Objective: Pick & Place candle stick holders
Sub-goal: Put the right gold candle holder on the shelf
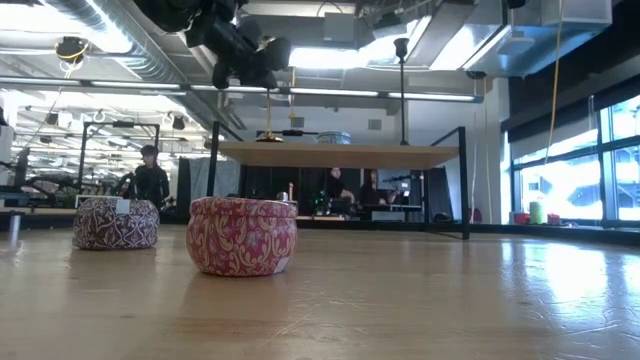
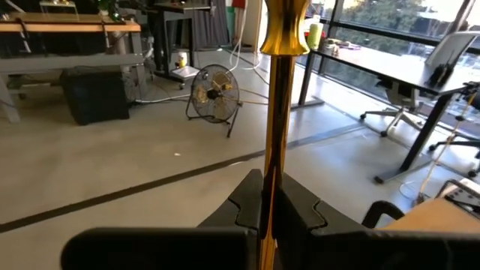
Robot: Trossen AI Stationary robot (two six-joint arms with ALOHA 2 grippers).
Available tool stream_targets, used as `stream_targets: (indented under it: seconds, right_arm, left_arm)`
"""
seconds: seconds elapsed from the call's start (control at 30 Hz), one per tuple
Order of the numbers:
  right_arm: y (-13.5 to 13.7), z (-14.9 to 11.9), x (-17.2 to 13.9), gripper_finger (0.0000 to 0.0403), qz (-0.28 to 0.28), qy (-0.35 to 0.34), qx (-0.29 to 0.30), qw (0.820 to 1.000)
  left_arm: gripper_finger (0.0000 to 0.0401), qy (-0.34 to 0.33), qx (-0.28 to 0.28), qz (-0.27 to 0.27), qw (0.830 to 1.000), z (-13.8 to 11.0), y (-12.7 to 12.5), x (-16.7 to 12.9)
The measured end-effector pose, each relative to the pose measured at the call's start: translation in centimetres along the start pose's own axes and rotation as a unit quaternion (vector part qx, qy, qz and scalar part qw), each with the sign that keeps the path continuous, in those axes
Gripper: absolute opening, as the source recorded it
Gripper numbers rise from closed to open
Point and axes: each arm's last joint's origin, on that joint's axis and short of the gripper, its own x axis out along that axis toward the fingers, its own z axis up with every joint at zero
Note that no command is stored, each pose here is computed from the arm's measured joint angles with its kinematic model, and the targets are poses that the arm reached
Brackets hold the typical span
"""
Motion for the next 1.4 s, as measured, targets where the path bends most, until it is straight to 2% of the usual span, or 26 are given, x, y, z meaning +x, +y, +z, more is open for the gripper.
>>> stream_targets:
  seconds: [0.47, 0.93, 1.4]
  right_arm:
    - [0.2, -0.4, 0.7, 0.0156, -0.006, 0.007, -0.002, 1.0]
    - [0.4, -0.7, 1.5, 0.0156, -0.009, 0.011, 0.005, 1.0]
    - [0.4, -0.7, 1.5, 0.0156, -0.011, 0.011, 0.005, 1.0]
  left_arm:
    - [0.001, 0.016, 0.007, -0.011, 1.0, -0.3, 0.7, 0.5]
    - [0.001, 0.032, 0.007, -0.029, 0.999, -1.6, -0.6, 1.4]
    - [0.001, 0.027, 0.017, -0.006, 0.999, -1.6, -0.4, 1.4]
